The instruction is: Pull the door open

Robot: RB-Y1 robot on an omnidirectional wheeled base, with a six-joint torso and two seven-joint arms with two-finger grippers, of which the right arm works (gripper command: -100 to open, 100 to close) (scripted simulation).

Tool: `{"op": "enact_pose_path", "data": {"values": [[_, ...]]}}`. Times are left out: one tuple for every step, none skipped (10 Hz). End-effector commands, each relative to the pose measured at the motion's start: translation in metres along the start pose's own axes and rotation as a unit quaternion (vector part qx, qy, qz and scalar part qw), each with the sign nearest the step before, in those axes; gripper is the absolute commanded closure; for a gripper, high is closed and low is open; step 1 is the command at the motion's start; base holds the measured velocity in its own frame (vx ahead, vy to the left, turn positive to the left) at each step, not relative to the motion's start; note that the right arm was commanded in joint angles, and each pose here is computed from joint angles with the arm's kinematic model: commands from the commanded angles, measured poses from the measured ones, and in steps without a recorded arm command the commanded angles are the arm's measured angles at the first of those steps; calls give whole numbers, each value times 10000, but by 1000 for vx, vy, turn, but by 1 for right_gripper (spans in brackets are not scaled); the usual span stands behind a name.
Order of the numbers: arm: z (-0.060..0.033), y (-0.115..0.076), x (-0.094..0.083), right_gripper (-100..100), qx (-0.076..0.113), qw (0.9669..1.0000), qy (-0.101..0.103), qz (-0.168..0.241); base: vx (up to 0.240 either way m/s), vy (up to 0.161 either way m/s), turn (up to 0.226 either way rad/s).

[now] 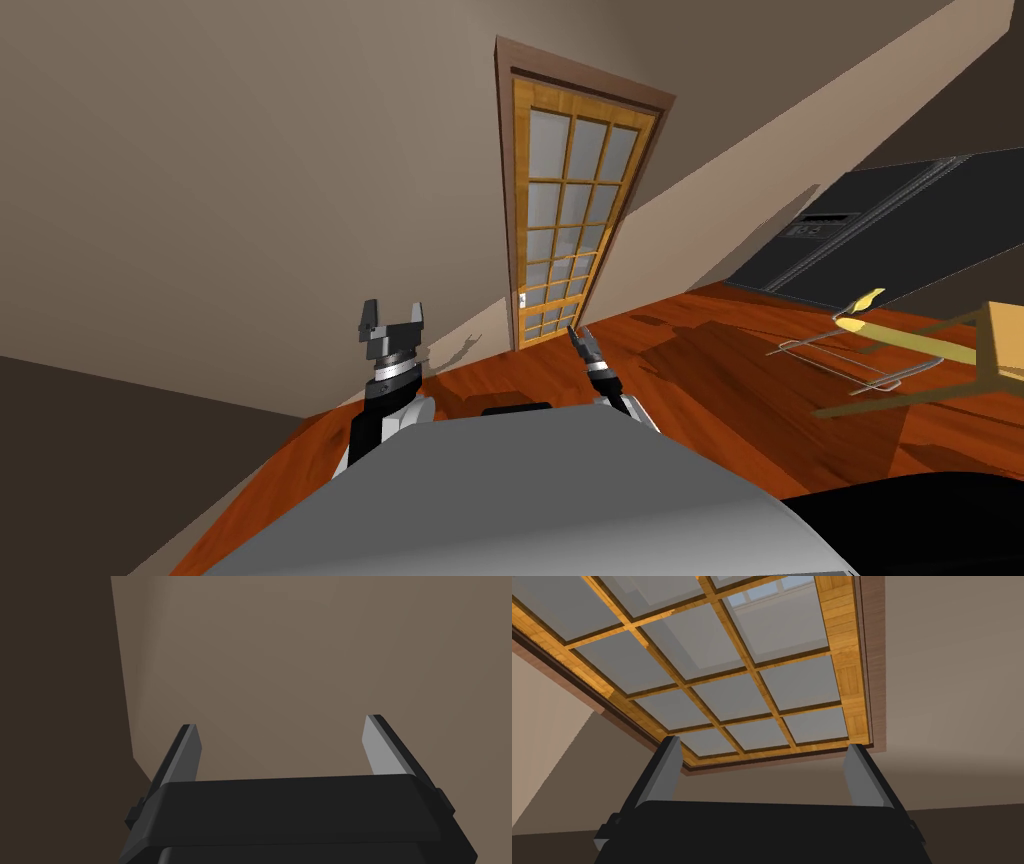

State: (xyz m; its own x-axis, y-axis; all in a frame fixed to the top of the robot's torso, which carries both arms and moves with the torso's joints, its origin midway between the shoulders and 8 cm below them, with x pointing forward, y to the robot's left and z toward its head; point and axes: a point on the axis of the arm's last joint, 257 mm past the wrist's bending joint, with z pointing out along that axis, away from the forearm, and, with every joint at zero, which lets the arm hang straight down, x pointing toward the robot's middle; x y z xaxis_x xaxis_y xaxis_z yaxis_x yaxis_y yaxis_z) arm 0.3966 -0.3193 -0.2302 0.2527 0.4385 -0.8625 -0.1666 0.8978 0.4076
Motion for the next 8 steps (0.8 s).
{"op": "enact_pose_path", "data": {"values": [[-37,-69,82,-100,26,9998,85,-188,108,33,65],[-66,-111,128,-100,43,9995,140,-296,109,46,57],[-96,-150,174,-100,60,9990,193,-397,111,48,54],[-126,-189,220,-100,76,9984,247,-496,92,48,66],[-157,-227,265,-100,92,9977,300,-593,89,58,53],[-189,-263,310,-100,105,9969,355,-688,106,42,43],[-221,-299,355,-100,118,9960,410,-782,112,20,61],[-253,-333,399,-100,130,9951,463,-870,107,14,62]]}}
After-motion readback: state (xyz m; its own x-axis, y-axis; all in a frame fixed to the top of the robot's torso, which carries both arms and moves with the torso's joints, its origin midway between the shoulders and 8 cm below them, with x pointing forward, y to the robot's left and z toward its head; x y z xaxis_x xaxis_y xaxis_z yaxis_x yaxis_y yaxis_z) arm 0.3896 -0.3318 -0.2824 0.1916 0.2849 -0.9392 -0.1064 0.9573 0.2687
